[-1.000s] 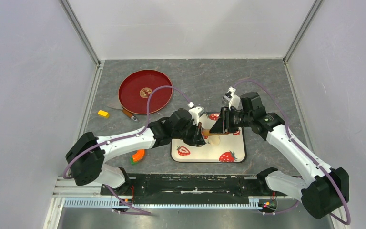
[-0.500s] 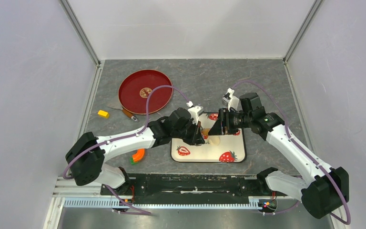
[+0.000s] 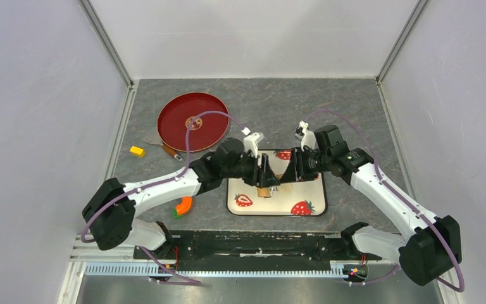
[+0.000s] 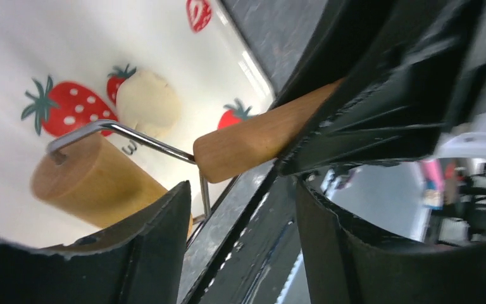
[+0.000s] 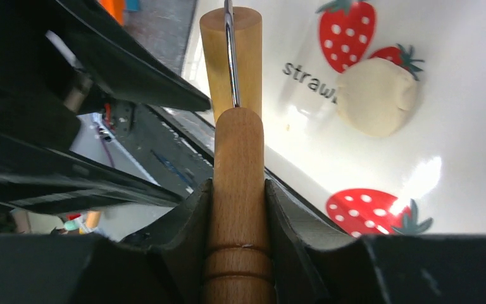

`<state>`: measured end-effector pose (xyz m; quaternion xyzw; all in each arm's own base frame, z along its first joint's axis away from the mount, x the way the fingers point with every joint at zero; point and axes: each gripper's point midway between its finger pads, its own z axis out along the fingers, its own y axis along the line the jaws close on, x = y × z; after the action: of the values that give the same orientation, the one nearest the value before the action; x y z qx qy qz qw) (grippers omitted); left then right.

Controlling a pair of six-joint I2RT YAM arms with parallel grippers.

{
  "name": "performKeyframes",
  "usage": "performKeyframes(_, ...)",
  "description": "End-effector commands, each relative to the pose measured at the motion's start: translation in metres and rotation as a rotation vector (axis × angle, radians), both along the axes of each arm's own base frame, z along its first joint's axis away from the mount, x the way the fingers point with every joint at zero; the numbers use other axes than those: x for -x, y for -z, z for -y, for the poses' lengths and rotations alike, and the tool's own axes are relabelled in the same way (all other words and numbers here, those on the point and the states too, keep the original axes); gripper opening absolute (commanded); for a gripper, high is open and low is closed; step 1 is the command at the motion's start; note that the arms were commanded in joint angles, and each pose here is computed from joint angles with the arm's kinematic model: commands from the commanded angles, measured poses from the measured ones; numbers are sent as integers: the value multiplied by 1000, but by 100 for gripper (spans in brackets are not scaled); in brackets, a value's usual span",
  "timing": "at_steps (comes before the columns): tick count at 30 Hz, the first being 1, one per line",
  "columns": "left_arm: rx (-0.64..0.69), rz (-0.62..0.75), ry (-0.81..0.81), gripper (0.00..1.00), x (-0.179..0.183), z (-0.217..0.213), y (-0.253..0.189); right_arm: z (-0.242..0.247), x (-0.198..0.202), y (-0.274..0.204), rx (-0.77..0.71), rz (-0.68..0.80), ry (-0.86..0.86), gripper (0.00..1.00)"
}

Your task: Roll out the dumpling wrappers from the dough

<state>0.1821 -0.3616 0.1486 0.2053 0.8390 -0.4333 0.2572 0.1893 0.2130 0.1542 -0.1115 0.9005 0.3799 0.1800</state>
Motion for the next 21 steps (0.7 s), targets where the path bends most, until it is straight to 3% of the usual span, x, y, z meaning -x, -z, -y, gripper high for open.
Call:
performKeyframes(1, 385, -89, -10, 67, -16, -4, -60, 11, -21, -6, 95, 94, 34, 0)
performKeyframes(4, 487, -159, -68, 67, -29, -30, -61, 16, -30, -11, 133, 124, 56, 0)
performKeyframes(7, 414, -211, -175, 67, -45, -63, -35, 22, -39, -22, 169, 152, 71, 0)
performKeyframes(11, 58, -246, -366, 68, -58, -119, 26, 29, -51, -42, 214, 189, 102, 0)
performKeyframes(15, -323, -289, -457, 68, -54, -167, 71, 35, -55, -49, 244, 203, 119, 0)
performKeyframes(18, -405, -350, -453, 67, -47, -175, 96, 38, -54, -50, 251, 216, 121, 0)
performKeyframes(21, -374, -399, -430, 65, -43, -166, 112, 40, -51, -47, 257, 207, 116, 0)
